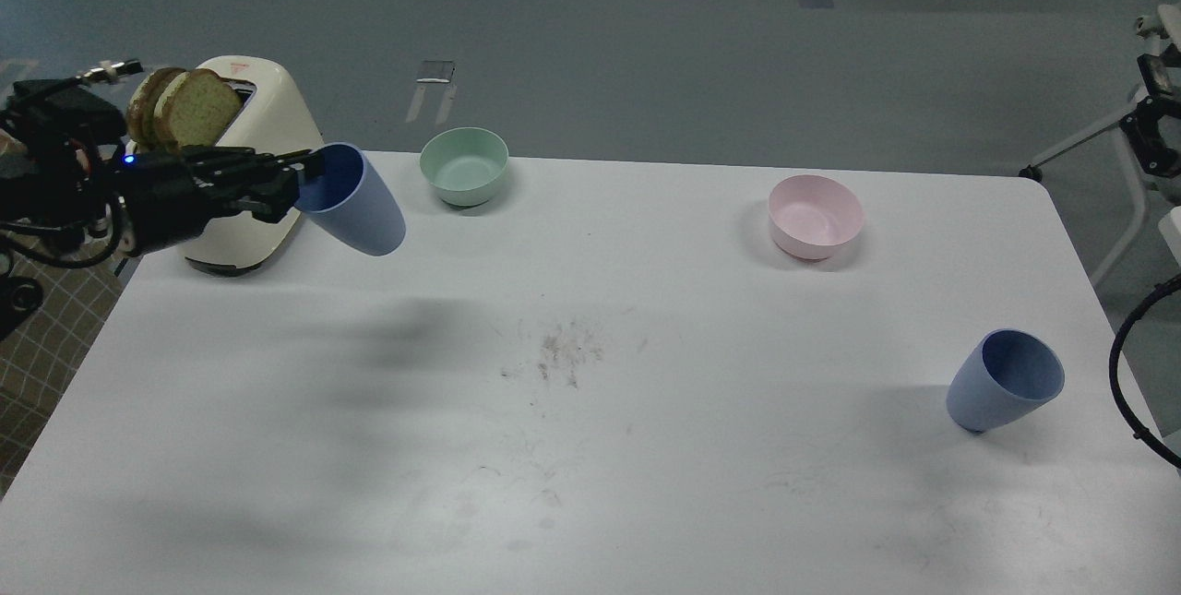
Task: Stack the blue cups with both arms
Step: 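Carry the blue cup to the table center and set it upright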
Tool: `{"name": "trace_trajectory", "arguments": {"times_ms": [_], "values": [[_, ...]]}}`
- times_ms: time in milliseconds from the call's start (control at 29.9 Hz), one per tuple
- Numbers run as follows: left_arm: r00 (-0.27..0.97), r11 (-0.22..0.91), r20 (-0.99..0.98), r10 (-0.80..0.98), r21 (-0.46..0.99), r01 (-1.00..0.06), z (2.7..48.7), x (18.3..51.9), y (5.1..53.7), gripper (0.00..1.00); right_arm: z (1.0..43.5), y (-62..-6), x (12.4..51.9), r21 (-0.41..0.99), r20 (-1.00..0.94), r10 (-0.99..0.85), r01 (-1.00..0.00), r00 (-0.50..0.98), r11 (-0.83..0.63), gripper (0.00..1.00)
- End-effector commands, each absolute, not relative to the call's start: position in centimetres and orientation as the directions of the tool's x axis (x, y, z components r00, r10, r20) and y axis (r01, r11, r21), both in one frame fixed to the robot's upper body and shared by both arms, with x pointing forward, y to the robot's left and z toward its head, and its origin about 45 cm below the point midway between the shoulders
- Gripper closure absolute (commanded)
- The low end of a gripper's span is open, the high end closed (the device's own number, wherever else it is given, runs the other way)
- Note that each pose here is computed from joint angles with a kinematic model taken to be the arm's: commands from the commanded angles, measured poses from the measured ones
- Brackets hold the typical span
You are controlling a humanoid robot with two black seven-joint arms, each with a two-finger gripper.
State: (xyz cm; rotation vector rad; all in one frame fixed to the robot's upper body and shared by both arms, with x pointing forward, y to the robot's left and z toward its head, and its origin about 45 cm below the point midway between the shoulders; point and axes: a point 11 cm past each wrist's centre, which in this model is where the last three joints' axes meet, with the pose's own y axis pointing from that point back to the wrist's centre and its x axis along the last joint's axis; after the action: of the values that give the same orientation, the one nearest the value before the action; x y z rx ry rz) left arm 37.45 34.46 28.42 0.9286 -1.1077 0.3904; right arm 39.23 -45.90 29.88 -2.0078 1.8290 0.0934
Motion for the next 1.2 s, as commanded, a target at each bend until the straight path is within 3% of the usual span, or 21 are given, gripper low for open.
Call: {"name": "trace_trajectory", "arguments": {"times_ms": [0,201,368,769,1170], "values": [[0.393,0.679,0.879,-0.271,0.464,-0.569,28.3,38.8,27.3,1.00,29.7,-47.1,38.4,-0.254,-0.323,-0.941,-0.967,0.103,-0.019,0.00],[0.337,0.719,0.839,-0.427,0.541,-0.436,25.5,39.1,19.4,1.00,29.5,-47.5,38.1,-0.253,-0.327,-0.941,-0.968,0.092,-0.006,0.00],[0.331,0.735,0.825,-0.457,0.560,-0.383,23.5,38.9,16.0,1.00,29.5,-47.6,38.0,-0.252,-0.328,-0.941,-0.968,0.090,-0.005,0.00],[0.370,0.693,0.777,-0.509,0.625,-0.360,19.4,38.8,15.2,1.00,29.5,-47.5,38.0,-0.253,-0.325,-0.941,-0.967,0.093,-0.008,0.00],[0.380,0.690,0.773,-0.508,0.629,-0.359,19.1,38.7,15.5,0.99,29.6,-47.5,38.0,-0.256,-0.324,-0.941,-0.967,0.095,-0.010,0.00]]}}
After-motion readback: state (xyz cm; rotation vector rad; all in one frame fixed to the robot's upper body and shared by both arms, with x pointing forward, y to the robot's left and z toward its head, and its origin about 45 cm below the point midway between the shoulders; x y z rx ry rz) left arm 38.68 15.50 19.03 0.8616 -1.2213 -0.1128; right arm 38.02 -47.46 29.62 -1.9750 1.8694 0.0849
